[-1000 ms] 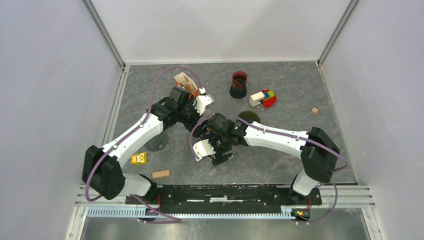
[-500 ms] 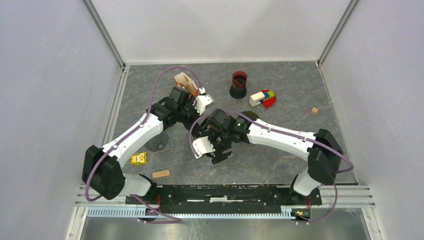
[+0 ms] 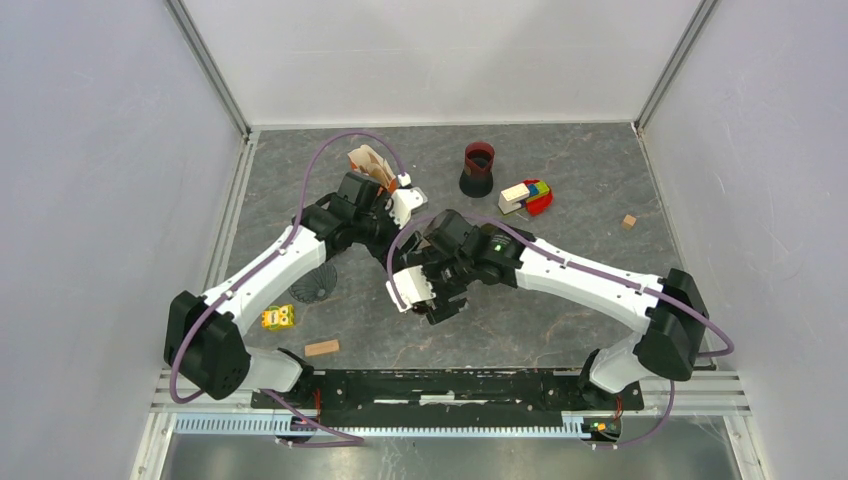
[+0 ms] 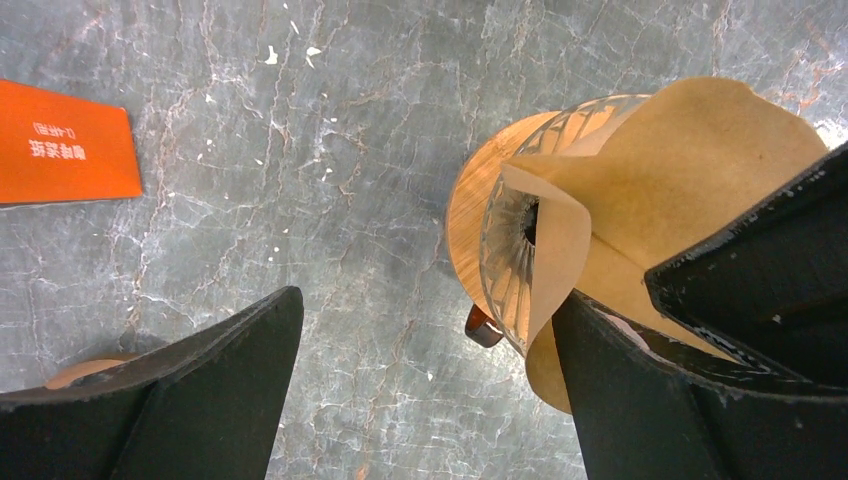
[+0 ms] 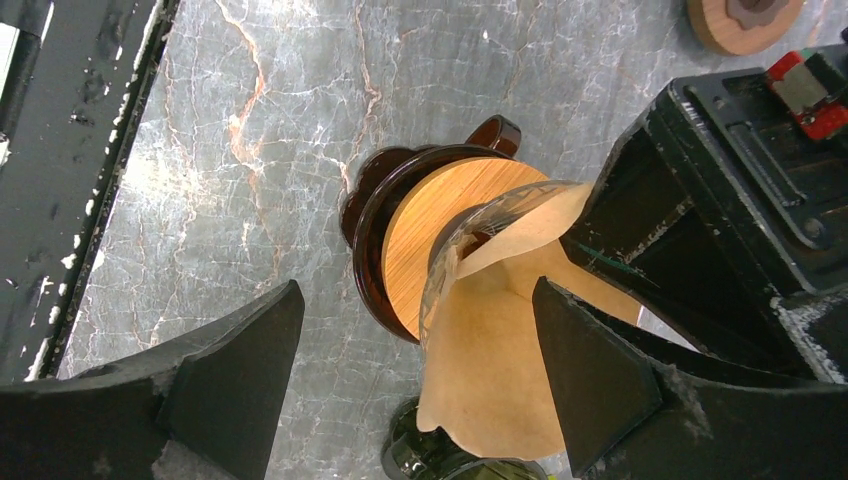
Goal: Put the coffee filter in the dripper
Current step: Place the coffee filter in the coffee dripper.
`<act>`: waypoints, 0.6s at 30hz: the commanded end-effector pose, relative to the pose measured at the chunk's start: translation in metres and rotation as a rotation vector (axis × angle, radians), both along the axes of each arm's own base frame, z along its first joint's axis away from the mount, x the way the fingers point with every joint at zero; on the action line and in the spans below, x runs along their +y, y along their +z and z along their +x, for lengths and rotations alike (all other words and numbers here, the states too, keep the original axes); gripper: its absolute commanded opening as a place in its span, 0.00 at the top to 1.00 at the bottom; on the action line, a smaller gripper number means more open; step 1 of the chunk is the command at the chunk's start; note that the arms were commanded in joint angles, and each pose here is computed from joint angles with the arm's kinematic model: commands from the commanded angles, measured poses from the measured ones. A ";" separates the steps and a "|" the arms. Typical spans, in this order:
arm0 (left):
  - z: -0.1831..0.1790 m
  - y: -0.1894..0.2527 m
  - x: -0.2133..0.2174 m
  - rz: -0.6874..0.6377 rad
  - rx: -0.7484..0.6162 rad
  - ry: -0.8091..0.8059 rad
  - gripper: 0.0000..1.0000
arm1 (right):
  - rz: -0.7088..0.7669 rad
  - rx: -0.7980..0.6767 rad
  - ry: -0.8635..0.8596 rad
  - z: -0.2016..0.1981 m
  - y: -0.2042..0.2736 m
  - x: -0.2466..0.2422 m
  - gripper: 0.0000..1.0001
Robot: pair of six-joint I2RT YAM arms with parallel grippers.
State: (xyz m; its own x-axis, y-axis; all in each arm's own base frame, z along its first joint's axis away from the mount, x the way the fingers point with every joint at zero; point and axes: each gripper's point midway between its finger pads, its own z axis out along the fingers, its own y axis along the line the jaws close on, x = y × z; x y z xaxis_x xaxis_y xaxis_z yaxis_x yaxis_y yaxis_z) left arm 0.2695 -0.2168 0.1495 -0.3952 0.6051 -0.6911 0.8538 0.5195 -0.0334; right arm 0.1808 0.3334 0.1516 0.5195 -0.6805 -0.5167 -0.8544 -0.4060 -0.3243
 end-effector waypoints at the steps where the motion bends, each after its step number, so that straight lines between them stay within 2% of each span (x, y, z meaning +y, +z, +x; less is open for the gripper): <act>1: 0.003 0.040 -0.012 -0.089 -0.067 -0.010 0.00 | 0.093 -0.011 0.010 -0.001 0.028 0.007 0.08; 18: -0.005 0.063 -0.015 -0.137 -0.067 -0.022 0.00 | 0.128 0.011 -0.003 0.002 0.041 0.002 0.08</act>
State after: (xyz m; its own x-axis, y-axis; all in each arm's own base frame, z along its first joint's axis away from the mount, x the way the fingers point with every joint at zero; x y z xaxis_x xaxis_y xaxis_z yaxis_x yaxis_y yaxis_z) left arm 0.2709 -0.2234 0.1822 -0.3574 0.5620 -0.7459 0.8582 0.5128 -0.0248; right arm 0.1825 0.3312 0.1643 0.5087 -0.6591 -0.5539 -0.8609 -0.3848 -0.3328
